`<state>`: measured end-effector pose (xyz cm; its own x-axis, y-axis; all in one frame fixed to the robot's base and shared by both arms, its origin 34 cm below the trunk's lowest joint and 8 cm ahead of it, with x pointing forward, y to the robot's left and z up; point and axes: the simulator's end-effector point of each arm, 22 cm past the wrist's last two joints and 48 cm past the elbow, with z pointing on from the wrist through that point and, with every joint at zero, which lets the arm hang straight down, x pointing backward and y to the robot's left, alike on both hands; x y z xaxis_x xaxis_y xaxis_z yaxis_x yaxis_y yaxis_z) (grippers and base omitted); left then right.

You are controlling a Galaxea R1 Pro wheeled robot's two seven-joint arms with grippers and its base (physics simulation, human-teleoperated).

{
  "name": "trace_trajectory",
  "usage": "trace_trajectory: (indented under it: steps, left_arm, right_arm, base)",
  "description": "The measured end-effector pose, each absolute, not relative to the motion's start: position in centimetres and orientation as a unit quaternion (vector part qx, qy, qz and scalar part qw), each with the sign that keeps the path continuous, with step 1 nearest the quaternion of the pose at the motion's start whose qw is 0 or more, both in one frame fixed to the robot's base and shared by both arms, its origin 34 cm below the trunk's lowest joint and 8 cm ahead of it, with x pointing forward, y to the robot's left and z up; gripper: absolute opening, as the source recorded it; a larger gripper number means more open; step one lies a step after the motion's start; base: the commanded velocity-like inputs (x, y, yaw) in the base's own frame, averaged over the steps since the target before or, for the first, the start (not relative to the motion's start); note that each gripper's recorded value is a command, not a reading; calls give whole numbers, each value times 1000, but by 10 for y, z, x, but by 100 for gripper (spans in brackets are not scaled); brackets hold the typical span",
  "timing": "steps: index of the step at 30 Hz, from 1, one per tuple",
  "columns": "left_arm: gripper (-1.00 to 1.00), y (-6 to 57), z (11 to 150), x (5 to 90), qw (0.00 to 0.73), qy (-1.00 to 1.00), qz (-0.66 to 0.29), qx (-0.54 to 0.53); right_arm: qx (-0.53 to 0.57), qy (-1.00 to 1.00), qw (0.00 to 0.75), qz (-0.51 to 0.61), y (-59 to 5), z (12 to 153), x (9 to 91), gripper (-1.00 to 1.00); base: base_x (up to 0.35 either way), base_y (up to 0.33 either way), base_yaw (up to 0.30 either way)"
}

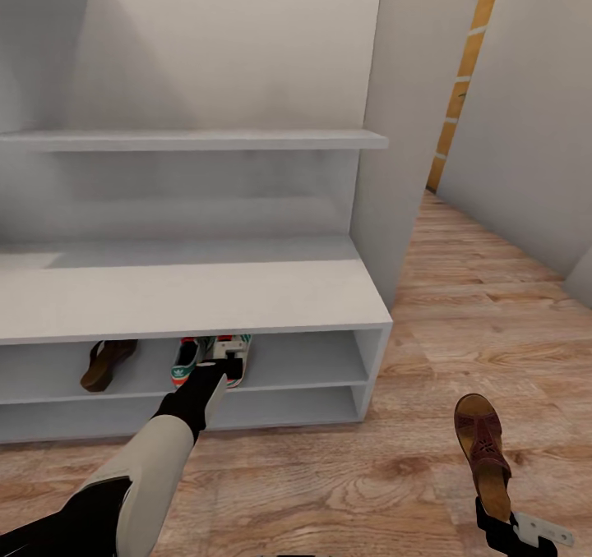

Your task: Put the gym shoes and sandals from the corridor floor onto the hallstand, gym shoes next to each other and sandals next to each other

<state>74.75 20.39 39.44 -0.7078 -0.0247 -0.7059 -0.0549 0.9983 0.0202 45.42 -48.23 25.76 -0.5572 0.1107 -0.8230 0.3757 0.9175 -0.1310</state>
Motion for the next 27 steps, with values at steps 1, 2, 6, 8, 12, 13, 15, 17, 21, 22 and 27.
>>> trace_trajectory:
  steps: [1, 2, 6, 8, 12, 13, 15, 17, 21, 22, 27]
  left_arm:
    - [-100, 204, 394, 747, 381, 924, 20, -22]
    - [-100, 205, 394, 747, 381, 924, 20, -23]
    - [100, 207, 391, 745, 377, 925, 16, -31]
    - [100, 207, 389, 744, 376, 926, 14, -32]
    - [100, 206, 389, 744, 375, 926, 14, -32]
    - [100, 207, 389, 744, 375, 926, 14, -32]
    - [100, 207, 389, 744, 376, 926, 13, -33]
    - [100, 207, 390, 745, 376, 926, 13, -33]
    - [100, 207, 391, 745, 378, 925, 14, -33]
    - [100, 207, 391, 746, 378, 925, 14, -33]
    - [100, 206, 392, 746, 380, 924, 13, -33]
  right_arm:
    - [140, 870, 449, -147, -482, 258, 454, -100]
    - [140, 870, 449, -147, -482, 258, 454, -100]
    - [140, 870, 449, -147, -482, 258, 454, -100]
    - [140, 870, 449, -147, -482, 258, 454, -100]
    - [140, 870, 449, -147, -482, 258, 454, -100]
    - [140, 870, 449, -147, -482, 258, 454, -100]
    - [140, 870, 449, -147, -482, 258, 454, -100]
    - [140, 870, 449, -147, -482, 258, 454, -100]
    - [140, 870, 449, -147, -482, 258, 454, -100]
    - [140, 870, 449, -147, -482, 258, 454, -100]
    - [140, 870, 449, -147, -482, 258, 454, -100]
  base:
    - [0, 0, 0]
    - [0, 0, 0]
    - [0, 0, 0]
    - [0, 0, 0]
    - [0, 0, 0]
    - [0, 0, 0]
    - [0, 0, 0]
    - [0, 0, 0]
    - [0, 0, 0]
    - [0, 0, 0]
    - [0, 0, 0]
